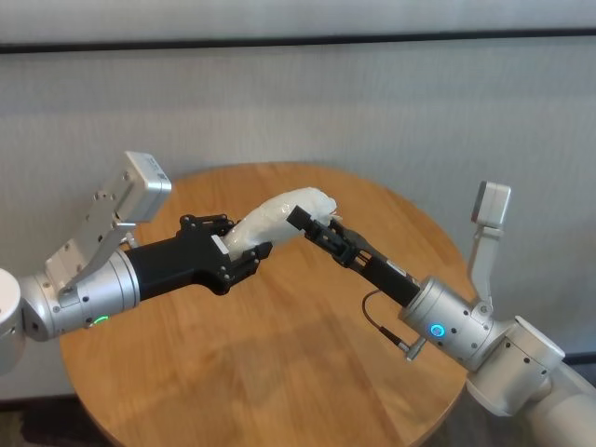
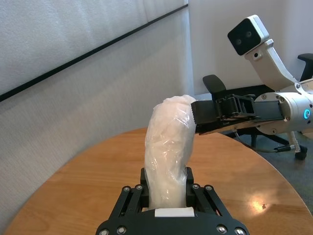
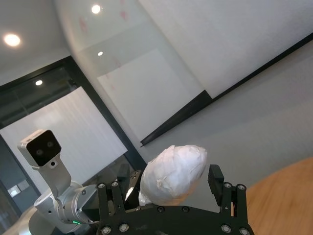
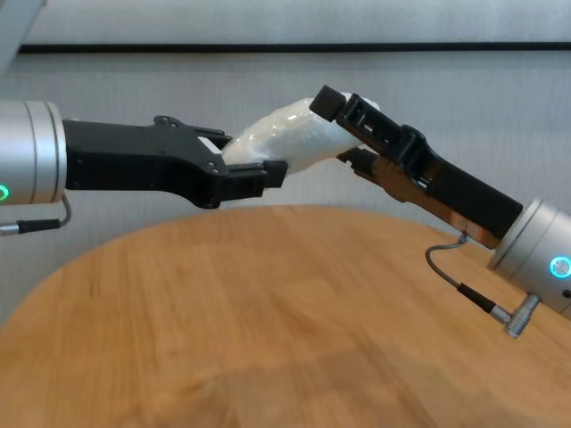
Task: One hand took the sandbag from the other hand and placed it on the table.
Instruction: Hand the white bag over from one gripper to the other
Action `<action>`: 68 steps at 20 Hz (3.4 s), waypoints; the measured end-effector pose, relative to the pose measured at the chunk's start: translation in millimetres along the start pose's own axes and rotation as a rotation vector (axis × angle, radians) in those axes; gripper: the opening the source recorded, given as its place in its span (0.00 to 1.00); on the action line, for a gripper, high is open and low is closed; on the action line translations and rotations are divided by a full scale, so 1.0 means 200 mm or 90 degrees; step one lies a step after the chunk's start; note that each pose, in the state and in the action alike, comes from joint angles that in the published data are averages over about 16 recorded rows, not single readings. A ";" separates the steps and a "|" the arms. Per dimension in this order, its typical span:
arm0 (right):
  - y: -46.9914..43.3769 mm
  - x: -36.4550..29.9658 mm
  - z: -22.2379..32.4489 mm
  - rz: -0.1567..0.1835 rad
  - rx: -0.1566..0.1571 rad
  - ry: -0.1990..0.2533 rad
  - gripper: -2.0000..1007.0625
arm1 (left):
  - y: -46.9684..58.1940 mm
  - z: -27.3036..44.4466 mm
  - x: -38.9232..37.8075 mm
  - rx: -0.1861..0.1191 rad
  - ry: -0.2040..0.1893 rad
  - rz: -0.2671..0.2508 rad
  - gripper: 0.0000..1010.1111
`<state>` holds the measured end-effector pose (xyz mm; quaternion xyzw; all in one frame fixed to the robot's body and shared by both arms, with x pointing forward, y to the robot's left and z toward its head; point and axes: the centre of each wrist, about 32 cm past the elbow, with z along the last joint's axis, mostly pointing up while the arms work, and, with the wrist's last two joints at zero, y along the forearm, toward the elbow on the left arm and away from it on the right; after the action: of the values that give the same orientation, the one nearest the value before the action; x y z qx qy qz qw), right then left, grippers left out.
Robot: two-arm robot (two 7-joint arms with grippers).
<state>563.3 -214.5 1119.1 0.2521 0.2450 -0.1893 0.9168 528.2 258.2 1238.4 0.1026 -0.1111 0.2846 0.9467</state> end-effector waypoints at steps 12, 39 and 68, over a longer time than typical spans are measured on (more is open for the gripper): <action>0.014 0.001 -0.006 0.000 -0.003 0.001 0.97 | 0.00 0.000 0.000 0.000 0.000 0.000 0.41; 0.008 0.001 -0.003 -0.001 -0.001 0.000 0.54 | 0.00 0.000 0.000 0.000 0.000 0.000 0.40; 0.006 0.001 -0.003 -0.001 -0.001 0.000 0.54 | 0.00 0.000 0.000 0.000 0.000 0.000 0.40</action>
<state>563.8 -213.1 1119.0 0.2508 0.2451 -0.1899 0.9170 528.1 258.2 1238.4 0.1026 -0.1111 0.2845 0.9467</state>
